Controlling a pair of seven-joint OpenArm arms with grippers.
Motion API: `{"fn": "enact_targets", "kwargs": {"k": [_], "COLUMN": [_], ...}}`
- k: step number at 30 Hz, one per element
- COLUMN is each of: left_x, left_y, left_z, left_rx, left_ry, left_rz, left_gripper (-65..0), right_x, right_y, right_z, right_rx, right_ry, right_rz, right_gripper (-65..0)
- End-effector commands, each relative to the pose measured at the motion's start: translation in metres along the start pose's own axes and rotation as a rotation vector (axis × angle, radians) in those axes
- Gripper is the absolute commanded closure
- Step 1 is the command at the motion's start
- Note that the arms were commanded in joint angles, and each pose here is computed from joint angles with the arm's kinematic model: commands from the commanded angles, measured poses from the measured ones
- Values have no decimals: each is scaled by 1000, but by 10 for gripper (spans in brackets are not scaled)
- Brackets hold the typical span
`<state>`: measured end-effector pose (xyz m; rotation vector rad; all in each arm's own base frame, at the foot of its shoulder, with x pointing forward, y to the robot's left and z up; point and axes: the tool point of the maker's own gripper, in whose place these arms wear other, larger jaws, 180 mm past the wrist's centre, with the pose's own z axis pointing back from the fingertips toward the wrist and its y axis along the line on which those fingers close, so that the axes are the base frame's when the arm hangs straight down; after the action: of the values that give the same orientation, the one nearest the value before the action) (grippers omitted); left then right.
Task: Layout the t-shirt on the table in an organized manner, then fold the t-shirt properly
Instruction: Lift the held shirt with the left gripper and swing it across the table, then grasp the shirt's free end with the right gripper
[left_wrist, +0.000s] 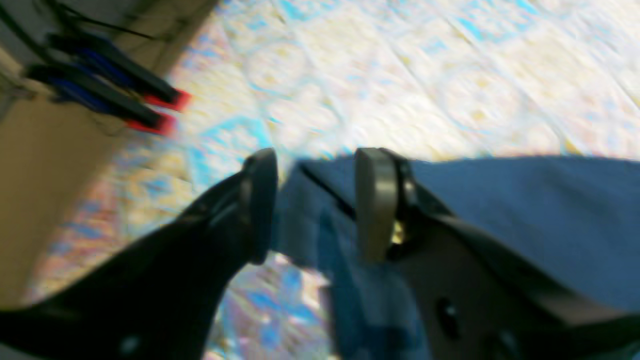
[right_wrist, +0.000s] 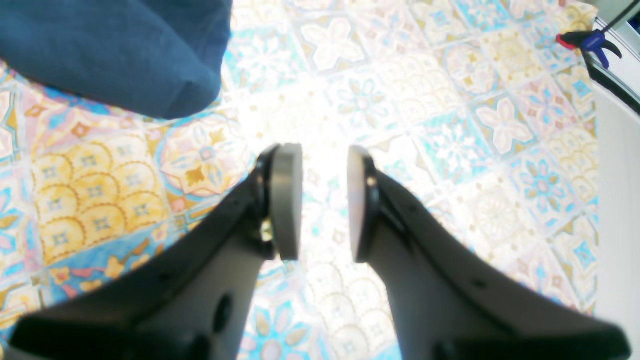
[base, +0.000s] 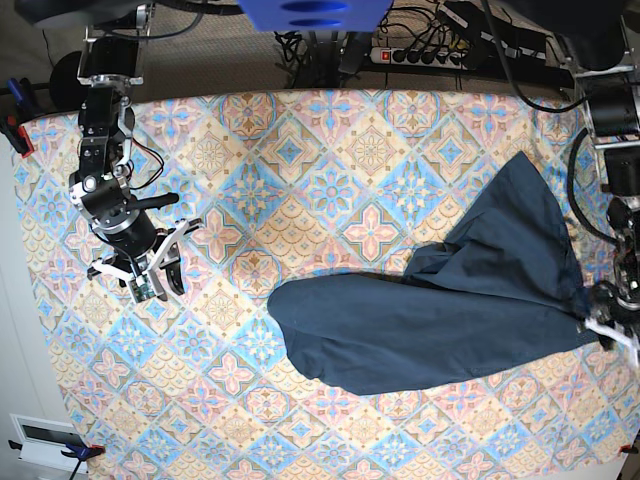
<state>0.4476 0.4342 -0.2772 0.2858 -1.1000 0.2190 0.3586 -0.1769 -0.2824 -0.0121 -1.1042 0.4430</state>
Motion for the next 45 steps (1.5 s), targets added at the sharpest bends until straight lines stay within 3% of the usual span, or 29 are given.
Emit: {"fn": "enact_targets", "kwargs": {"k": [1,4,8,14,18,28,33,37,40,43,45], "left_x": [17,-21,-66,-118,-157,-193,-193,-217,-215,-187,-178], "left_y": [9,-17,-29,-37,-31,-28,-50,-64,-90,-149,-171], "left_z": [10,45,95,153,175,186,171,157,159,175,196], "left_rx": [-4,-123,-197,-209,-171,-130,-153,-145,-226,-475,-571], "left_ry": [-32,57,130,239,312,374,373,436,442,377,376], "left_rz": [-19,27,114,194,268,341,357,351,338,280,260], "left_gripper": [-282,-294,-294,-294,-294,-294,-294,-288,-205,-8,0], "right_x": [18,9,7,8,9,7,7,12,13,11,11], "right_y": [-4,1,19,32,42,43,43,43,43,43,43], "right_z": [2,4,0,-3,-5,-5,-4,-2,-2,-3,-3], "right_rx": [-9,0,48,82,107,110,110,109,109,110,111], "right_ry": [-59,-39,-32,-31,-31,-28,-28,-42,-43,-38,-37], "right_rz": [7,0,16,28,38,37,38,44,44,41,39], "right_gripper": [-146,-146,-146,-147,-147,-147,-147,-147,-147,-147,-147]}}
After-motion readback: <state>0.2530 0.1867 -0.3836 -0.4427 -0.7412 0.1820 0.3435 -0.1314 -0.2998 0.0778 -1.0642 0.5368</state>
